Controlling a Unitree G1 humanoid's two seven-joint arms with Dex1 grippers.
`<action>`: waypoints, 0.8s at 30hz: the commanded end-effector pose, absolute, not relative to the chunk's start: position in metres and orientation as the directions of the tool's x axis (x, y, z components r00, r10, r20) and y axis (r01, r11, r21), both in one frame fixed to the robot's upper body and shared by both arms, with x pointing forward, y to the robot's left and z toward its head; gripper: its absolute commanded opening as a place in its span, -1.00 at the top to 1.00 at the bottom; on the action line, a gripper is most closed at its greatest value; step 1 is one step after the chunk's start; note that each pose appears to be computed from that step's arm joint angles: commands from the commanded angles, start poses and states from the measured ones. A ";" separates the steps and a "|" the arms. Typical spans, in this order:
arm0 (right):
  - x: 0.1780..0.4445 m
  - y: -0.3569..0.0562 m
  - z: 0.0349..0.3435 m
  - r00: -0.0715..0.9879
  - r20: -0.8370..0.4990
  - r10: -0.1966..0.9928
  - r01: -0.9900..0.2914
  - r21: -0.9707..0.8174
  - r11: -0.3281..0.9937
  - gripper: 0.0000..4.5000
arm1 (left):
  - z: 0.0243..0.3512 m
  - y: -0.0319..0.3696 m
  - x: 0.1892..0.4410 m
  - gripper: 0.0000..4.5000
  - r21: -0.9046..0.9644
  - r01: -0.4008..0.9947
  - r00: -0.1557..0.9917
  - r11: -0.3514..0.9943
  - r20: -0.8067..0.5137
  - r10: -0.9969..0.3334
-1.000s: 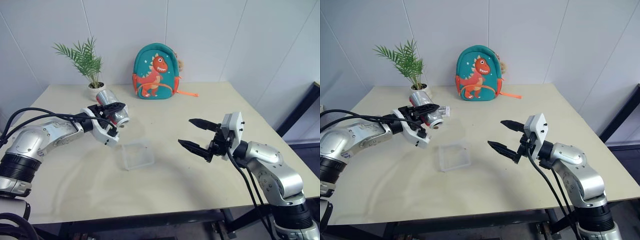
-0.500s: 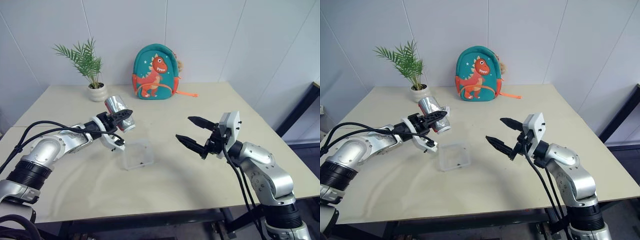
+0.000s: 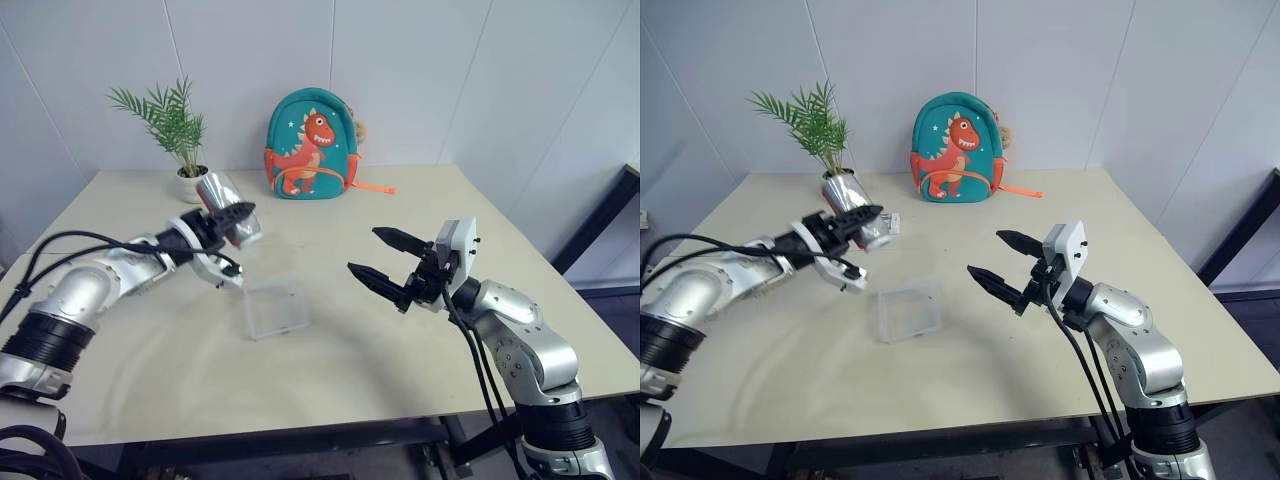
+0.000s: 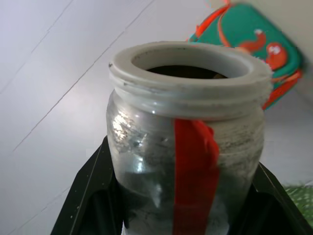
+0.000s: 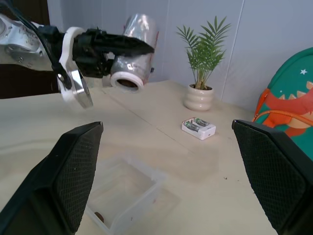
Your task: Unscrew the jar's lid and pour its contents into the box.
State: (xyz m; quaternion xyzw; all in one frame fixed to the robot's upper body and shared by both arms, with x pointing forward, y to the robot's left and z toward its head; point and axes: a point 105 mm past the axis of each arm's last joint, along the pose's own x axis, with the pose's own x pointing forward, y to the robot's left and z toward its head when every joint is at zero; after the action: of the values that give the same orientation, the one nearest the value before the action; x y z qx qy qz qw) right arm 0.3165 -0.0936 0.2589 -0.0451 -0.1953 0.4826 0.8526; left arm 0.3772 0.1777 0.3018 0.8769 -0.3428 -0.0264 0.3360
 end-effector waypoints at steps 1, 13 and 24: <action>0.311 -0.091 0.270 0.434 0.330 0.838 -0.794 -0.300 0.529 -0.98 | 0.295 0.173 0.371 0.10 0.791 -0.502 0.751 -0.349 0.199 -0.630; 0.309 -0.090 0.276 0.382 0.303 0.873 -0.824 -0.315 0.470 -0.98 | 0.273 0.207 0.366 0.10 0.629 0.240 0.854 0.740 0.226 -0.469; 0.301 -0.078 0.281 0.179 0.137 0.974 -0.889 -0.402 0.220 -0.98 | 0.245 0.306 0.374 0.10 -0.001 0.067 0.981 0.998 0.183 -0.065</action>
State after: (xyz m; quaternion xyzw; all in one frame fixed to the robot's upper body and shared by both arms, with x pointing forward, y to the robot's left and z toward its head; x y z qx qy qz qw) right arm 0.3061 -0.0791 0.2723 -0.1055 -0.1739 0.5982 0.7752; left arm 0.3776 0.2945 0.2353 -0.0034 -0.0750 -0.0527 0.9958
